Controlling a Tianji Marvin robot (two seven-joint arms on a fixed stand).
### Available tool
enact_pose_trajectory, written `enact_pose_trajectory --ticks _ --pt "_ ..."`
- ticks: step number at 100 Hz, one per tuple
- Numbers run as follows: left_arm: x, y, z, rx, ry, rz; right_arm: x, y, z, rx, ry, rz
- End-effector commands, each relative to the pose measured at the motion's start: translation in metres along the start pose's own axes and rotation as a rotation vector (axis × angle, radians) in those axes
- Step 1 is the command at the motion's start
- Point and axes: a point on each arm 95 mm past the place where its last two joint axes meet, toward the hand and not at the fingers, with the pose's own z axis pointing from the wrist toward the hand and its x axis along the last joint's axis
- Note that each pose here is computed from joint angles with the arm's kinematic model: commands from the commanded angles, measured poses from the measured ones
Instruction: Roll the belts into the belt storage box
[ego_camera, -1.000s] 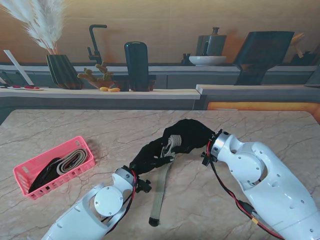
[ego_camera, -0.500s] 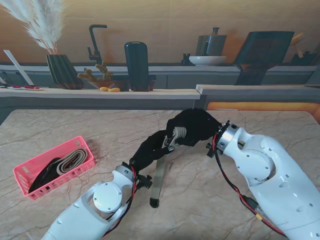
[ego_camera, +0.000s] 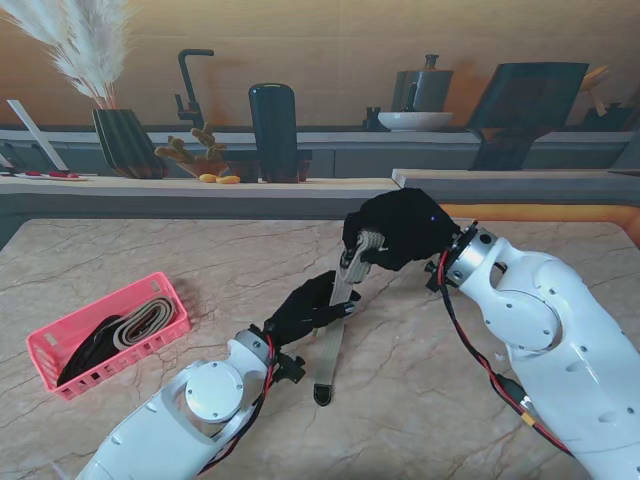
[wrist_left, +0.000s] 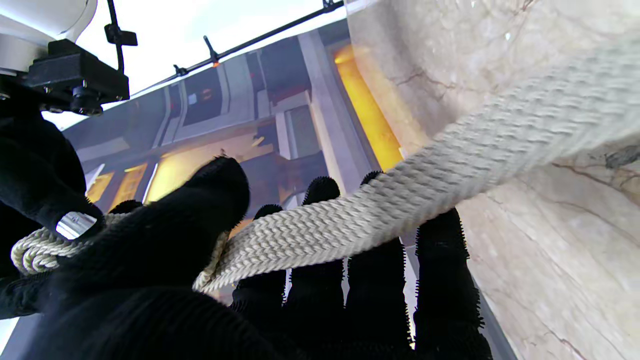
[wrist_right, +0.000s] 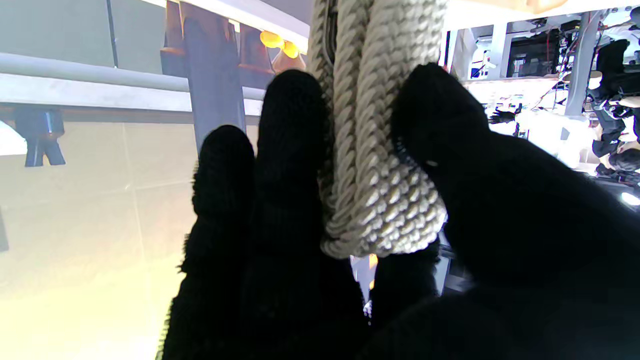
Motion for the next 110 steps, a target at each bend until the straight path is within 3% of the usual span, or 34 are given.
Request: enact_pose_trajectory --ticks 1,43,80,110 --pt "-0.002 0.006 -0.001 -0.019 -0.016 -0.008 0.000 0.009 0.004 -0.024 0.008 0.006" --pt "-0.006 0.006 0.001 -0.043 -0.076 -0.033 -0.007 0.014 0.007 -0.044 -0.016 -0.024" --pt "0.000 0.018 0.004 -0.058 -0.095 -0.138 -0.007 -0.025 0.021 -0.006 -0.027 -0.007" --pt "0.002 0.017 0.004 0.018 -0.126 -0.214 0.006 -0.057 0.021 0.038 -0.011 0.065"
